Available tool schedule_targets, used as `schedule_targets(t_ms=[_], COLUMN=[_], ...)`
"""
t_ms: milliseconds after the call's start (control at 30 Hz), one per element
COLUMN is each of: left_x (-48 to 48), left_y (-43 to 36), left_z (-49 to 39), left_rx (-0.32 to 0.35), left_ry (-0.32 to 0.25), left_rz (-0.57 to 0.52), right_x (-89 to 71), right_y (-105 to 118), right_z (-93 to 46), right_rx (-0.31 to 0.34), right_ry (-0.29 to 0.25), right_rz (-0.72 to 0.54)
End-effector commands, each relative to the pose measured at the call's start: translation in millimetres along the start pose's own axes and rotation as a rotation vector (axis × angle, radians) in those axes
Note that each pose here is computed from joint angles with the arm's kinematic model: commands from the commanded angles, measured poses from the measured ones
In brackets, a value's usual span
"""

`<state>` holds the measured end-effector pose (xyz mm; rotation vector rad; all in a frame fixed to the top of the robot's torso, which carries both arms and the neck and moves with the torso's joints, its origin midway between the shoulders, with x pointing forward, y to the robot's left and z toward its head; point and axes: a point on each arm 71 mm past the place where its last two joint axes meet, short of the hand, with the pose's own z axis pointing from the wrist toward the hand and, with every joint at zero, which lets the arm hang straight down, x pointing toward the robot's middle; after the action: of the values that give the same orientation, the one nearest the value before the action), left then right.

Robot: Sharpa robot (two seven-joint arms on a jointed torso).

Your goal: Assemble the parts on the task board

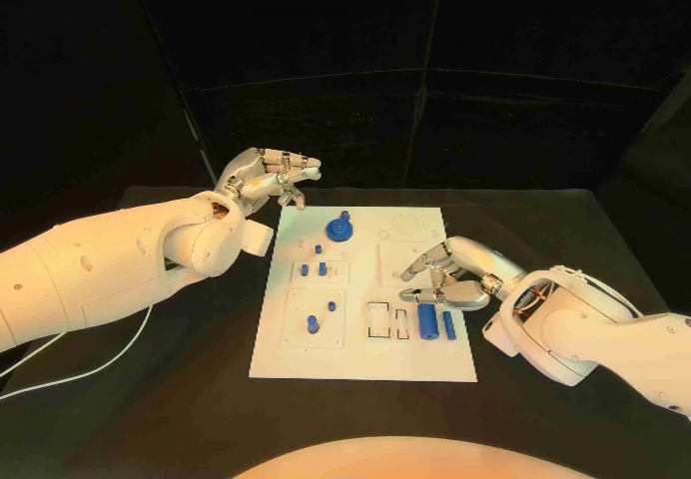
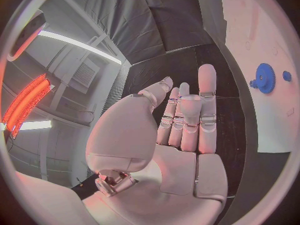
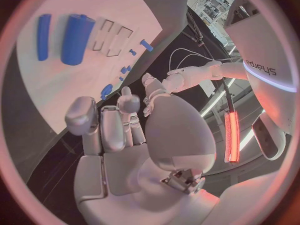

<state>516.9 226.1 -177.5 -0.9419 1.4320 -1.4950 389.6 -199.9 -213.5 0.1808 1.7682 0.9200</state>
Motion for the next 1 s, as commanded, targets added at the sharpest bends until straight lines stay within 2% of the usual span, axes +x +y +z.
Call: schedule_targets(t_ms=[33,267,533,867,1000], left_x=[-0.8,-2.0,-2.4,-2.5,-2.3], left_y=[-1.3,-0.5,0.1,0.8,0.9], left_z=[-0.2,-1.0,-2.2,-2.9,-2.9], left_rx=[0.012,0.014,0.013,0.011,0.01], left_ry=[-0.006,-0.013,-0.013,-0.011,-0.01], left_rz=[-0.001,0.001,0.0,-0.001,-0.002], right_x=[-0.1,-5.6,-5.9,0.6,7.9], right_y=[-12,-28,-34,-32,-29], right_z=[-5.9,-15.0,-12.5,-5.2,-0.8], right_rx=[0.115,0.214,0.281,0.292,0.285], right_ry=[0.062,0.1,0.084,0.101,0.126], right_rz=[-0.015,-0.148,-0.223,-0.247,-0.255])
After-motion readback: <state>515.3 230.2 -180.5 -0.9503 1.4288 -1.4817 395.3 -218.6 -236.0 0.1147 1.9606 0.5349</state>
